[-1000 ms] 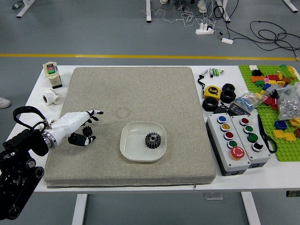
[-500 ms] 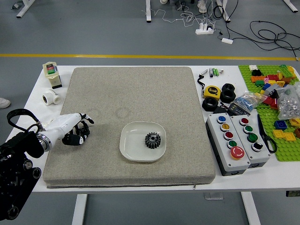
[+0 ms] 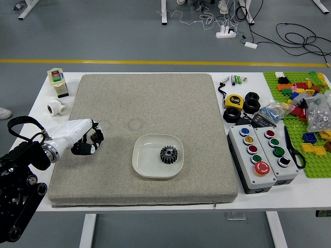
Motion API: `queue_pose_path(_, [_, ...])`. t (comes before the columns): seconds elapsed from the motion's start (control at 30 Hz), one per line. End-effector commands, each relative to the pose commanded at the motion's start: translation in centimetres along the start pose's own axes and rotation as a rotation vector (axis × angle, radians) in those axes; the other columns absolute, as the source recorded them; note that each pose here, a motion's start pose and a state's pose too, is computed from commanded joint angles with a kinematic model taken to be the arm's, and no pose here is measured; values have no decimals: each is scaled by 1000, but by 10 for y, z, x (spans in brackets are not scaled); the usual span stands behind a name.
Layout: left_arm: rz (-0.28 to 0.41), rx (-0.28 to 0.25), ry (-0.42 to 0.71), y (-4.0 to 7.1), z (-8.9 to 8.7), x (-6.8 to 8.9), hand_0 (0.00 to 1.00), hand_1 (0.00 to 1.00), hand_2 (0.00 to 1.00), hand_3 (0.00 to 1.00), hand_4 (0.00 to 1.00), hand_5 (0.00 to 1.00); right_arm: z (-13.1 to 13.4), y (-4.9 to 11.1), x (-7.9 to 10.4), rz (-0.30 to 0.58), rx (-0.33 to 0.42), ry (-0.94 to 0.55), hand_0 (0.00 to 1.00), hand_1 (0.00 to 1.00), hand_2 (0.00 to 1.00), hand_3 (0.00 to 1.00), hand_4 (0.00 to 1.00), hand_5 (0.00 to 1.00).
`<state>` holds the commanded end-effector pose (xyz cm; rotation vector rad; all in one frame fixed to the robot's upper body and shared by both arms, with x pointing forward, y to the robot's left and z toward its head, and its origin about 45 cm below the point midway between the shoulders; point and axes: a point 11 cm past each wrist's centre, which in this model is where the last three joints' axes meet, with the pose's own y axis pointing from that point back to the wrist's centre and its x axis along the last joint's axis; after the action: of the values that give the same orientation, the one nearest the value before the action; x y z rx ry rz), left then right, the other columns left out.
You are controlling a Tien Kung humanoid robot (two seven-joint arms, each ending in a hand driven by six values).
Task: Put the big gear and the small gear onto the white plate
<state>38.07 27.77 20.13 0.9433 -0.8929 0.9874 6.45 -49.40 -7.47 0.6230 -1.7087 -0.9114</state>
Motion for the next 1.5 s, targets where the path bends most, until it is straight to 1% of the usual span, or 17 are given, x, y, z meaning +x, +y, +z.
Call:
queue_pose_path(0.27, [78,-180,-68,4,60,15,236,230,302,399,10,2,-2,0,0,0,3,-3,605,610,699,567,766,715])
queue_pose_path(0.4, [62,-295,-101,10,97,2,236,230,302,399,10,2,-3,0,0,0,6,-4,605,610,699,567,766,715])
queue_pose_path(0.43, [54,-307,-104,10,101,-1,236,230,302,399,10,2,-4,0,0,0,6,-5,605,610,699,567,766,715])
queue_pose_path(0.47, [36,-328,-110,11,107,-8,260,289,365,435,73,2,-4,0,0,0,7,-5,605,610,699,567,765,716])
queue_pose_path(0.57, [-24,-356,-125,12,117,-26,260,289,365,435,73,2,-5,1,0,0,8,-5,605,610,699,567,765,716])
queue_pose_path(0.63, [-72,-352,-135,11,117,-40,260,289,365,435,73,2,-5,1,0,0,9,-6,605,610,699,567,765,716])
queue_pose_path(0.67, [-82,-348,-138,10,116,-44,342,509,709,815,928,63,-6,1,0,0,10,-6,604,610,699,567,765,715])
queue_pose_path(0.83, [-90,-318,-138,8,107,-49,342,509,709,815,928,63,-7,1,1,0,12,-9,604,610,699,567,765,715])
queue_pose_path(0.87, [-80,-308,-137,7,105,-48,440,625,857,932,998,183,-7,1,1,1,12,-10,604,610,699,567,765,715])
queue_pose_path(1.03, [-43,-270,-129,5,99,-43,440,625,857,932,998,183,-8,1,2,3,15,-7,604,610,699,567,765,715])
queue_pose_path(1.07, [-34,-266,-127,5,98,-42,458,640,887,998,998,198,-8,1,1,3,14,-8,605,610,698,567,765,715])
queue_pose_path(1.1, [-26,-263,-124,5,97,-40,458,640,887,998,998,198,-8,1,1,2,14,-9,605,610,698,567,765,715])
queue_pose_path(1.23, [32,-254,-112,5,96,-30,458,640,887,998,998,198,-8,1,1,2,14,-10,605,610,698,567,765,715])
queue_pose_path(1.27, [63,-244,-104,4,94,-25,472,651,925,998,998,213,-9,1,1,2,14,-9,605,611,698,567,765,715])
queue_pose_path(1.43, [201,-184,-62,3,82,-1,472,651,925,998,998,213,-8,1,1,2,13,-9,605,611,698,567,765,715])
queue_pose_path(1.47, [216,-173,-56,3,79,1,566,721,963,998,998,236,-8,1,1,2,13,-9,605,610,698,567,765,715])
queue_pose_path(1.5, [248,-149,-42,3,73,7,566,721,963,998,998,236,-7,1,1,2,12,-9,605,610,698,567,765,715])
